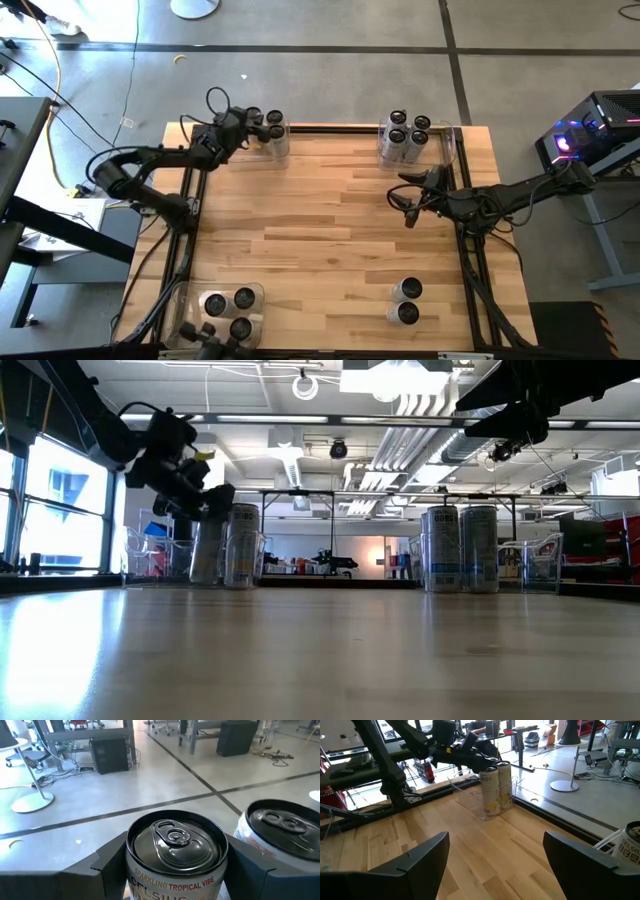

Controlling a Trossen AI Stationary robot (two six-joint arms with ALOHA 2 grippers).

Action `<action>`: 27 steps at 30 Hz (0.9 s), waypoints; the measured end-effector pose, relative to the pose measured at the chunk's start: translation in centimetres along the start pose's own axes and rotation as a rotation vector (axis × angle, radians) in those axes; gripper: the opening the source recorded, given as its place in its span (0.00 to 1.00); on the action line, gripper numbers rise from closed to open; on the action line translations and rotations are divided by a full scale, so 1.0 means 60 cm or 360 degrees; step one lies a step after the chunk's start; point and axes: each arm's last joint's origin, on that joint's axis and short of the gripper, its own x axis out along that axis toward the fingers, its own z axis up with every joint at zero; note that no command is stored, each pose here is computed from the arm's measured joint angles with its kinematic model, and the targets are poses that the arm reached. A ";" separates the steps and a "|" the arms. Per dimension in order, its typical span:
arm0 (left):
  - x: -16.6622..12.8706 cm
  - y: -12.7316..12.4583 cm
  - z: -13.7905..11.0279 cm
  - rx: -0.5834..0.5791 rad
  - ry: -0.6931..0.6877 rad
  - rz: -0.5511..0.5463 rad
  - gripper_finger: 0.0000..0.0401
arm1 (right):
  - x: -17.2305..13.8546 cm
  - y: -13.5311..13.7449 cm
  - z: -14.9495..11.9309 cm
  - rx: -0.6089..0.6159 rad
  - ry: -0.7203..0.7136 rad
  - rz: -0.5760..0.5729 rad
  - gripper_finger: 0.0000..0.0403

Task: Sort soda cans
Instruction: Put the white-yellow soda can into the top left transparent bin

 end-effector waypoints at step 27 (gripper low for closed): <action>-0.062 -0.011 0.049 0.0076 -0.0103 -0.0180 0.82 | 0.000 0.000 0.000 0.0002 0.0001 0.0006 0.79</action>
